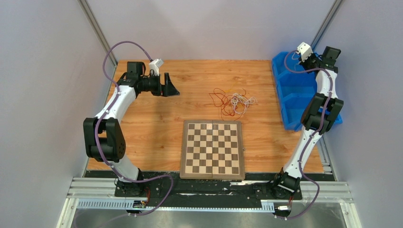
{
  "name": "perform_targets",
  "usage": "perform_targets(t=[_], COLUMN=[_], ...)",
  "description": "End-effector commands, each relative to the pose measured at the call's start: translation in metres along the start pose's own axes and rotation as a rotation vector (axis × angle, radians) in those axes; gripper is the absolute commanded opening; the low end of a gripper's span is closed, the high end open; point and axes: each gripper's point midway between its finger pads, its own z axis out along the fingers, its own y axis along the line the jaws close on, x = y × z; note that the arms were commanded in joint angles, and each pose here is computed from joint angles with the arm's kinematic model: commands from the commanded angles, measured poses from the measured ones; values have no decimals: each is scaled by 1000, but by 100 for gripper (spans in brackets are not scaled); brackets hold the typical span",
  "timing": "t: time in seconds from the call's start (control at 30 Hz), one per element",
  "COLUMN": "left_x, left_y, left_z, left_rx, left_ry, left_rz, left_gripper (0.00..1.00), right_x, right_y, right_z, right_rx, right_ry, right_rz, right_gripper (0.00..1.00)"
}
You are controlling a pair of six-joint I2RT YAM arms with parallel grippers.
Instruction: Untangle the cables
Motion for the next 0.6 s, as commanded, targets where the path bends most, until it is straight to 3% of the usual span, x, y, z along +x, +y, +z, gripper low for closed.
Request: perform_targets(t=[0.0, 0.57], left_x=[-17, -21], left_y=[-12, -10], left_z=[-9, -8], left_rx=[15, 10], left_ry=[-59, -68], left_rz=[45, 39], left_gripper=[100, 100], right_x=[21, 62], right_y=[1, 5], right_z=[16, 42], right_rx=[-7, -29], right_ry=[55, 276], right_rz=[-85, -458], right_gripper=[0, 0])
